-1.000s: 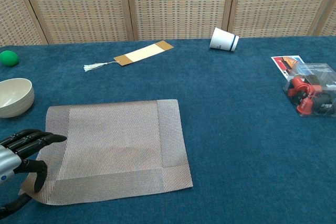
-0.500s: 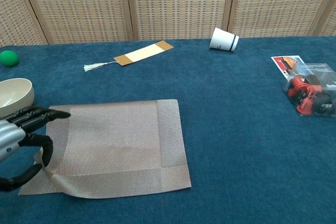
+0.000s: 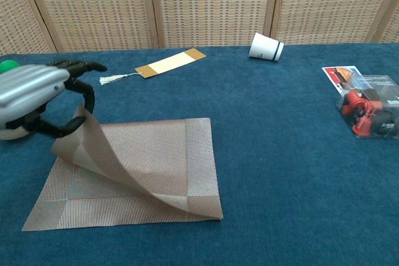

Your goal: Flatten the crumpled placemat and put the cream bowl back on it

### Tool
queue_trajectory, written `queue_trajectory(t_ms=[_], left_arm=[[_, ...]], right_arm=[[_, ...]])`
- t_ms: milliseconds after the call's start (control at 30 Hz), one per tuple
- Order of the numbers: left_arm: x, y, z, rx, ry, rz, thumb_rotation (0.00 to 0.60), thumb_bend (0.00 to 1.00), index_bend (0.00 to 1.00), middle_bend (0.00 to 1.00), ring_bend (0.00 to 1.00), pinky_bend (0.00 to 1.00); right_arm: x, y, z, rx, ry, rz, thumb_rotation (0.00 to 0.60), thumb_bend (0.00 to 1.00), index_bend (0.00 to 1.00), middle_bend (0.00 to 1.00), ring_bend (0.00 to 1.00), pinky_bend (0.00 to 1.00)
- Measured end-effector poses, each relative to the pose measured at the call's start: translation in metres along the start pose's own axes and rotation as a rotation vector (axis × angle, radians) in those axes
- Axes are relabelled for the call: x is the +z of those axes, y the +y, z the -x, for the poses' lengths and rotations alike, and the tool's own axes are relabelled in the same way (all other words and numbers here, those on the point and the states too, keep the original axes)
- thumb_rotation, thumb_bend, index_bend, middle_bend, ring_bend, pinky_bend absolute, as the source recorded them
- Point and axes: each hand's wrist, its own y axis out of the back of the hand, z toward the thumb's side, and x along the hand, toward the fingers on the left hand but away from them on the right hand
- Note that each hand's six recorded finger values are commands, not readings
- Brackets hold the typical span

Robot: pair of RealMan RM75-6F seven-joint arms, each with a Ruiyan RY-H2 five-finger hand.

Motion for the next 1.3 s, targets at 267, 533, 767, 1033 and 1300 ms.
queue_trajectory(t_ms=[267, 533, 767, 1033, 1300], left_arm=[[-0.002, 0.023, -0.073, 0.038, 0.059, -0.063, 0.600, 0.53, 0.61, 0.00, 0.00, 0.00], [-0.019, 0.037, -0.127, 0.068, 0.151, -0.143, 0.600, 0.53, 0.61, 0.00, 0.00, 0.00], [-0.027, 0.052, -0.153, 0.103, 0.198, -0.275, 0.600, 0.53, 0.61, 0.00, 0.00, 0.00], [-0.040, 0.061, -0.169, 0.109, 0.258, -0.381, 0.600, 0.53, 0.61, 0.00, 0.00, 0.00], [-0.057, 0.051, -0.181, 0.066, 0.365, -0.460, 0.600, 0.53, 0.61, 0.00, 0.00, 0.00]], right_arm=[[-0.016, 0.004, 0.011, -0.021, -0.061, -0.007, 0.600, 0.06, 0.06, 0.00, 0.00, 0.00], [-0.026, 0.002, 0.019, -0.030, -0.092, -0.024, 0.600, 0.06, 0.06, 0.00, 0.00, 0.00], [-0.031, 0.000, 0.024, -0.032, -0.109, -0.028, 0.600, 0.06, 0.06, 0.00, 0.00, 0.00], [-0.032, -0.001, 0.023, -0.030, -0.110, -0.032, 0.600, 0.06, 0.06, 0.00, 0.00, 0.00], [-0.036, -0.002, 0.026, -0.026, -0.126, -0.029, 0.600, 0.06, 0.06, 0.00, 0.00, 0.00]])
